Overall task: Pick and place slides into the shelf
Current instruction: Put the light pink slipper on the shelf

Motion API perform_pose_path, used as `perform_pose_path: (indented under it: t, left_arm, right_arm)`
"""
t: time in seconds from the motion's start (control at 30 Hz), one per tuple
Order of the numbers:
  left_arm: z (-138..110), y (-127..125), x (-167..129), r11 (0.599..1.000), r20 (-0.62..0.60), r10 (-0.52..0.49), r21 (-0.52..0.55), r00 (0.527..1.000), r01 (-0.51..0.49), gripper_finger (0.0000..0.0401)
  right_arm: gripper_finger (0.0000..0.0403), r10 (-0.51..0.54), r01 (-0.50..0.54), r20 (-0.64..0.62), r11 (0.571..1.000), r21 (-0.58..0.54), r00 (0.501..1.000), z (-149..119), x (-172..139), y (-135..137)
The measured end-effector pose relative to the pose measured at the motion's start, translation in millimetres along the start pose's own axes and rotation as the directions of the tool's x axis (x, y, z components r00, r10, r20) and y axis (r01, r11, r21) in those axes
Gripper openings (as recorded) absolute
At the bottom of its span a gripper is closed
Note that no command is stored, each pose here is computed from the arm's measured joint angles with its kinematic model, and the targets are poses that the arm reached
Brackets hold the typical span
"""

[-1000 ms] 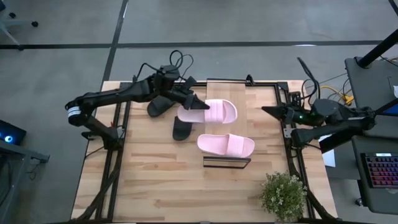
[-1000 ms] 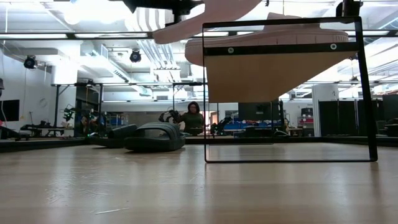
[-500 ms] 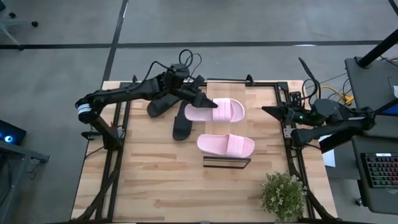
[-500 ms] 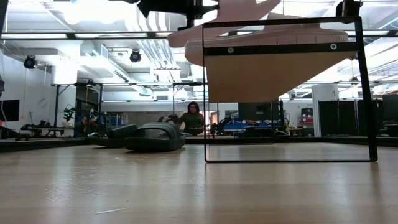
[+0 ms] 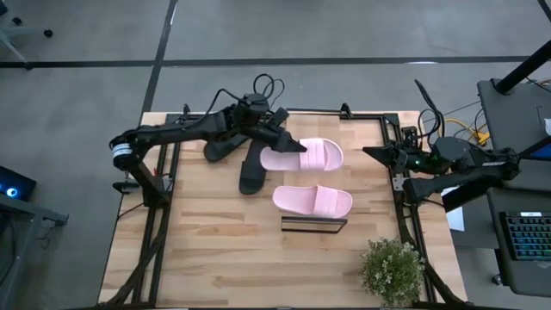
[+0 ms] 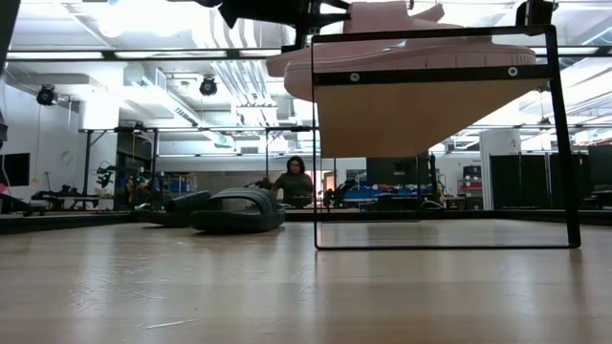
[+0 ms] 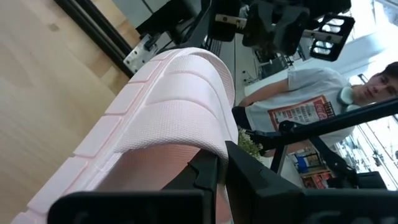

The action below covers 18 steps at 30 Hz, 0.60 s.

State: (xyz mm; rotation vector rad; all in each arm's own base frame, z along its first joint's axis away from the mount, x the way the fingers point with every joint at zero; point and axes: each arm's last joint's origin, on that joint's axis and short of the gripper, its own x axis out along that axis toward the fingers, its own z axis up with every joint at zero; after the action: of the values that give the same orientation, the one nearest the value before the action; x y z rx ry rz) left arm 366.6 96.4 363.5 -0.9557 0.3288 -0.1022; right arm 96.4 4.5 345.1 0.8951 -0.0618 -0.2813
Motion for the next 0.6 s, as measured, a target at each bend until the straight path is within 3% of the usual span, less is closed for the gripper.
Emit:
perform_pose_path:
  t: [0.6]
  left_arm:
    - [-7,1,18,0.999,0.044,0.025,-0.033,0.999,-0.024,0.0000]
  right_arm:
    - [0.0008,0.003,-0.003,0.000,1.000,0.001,1.000,0,0,0]
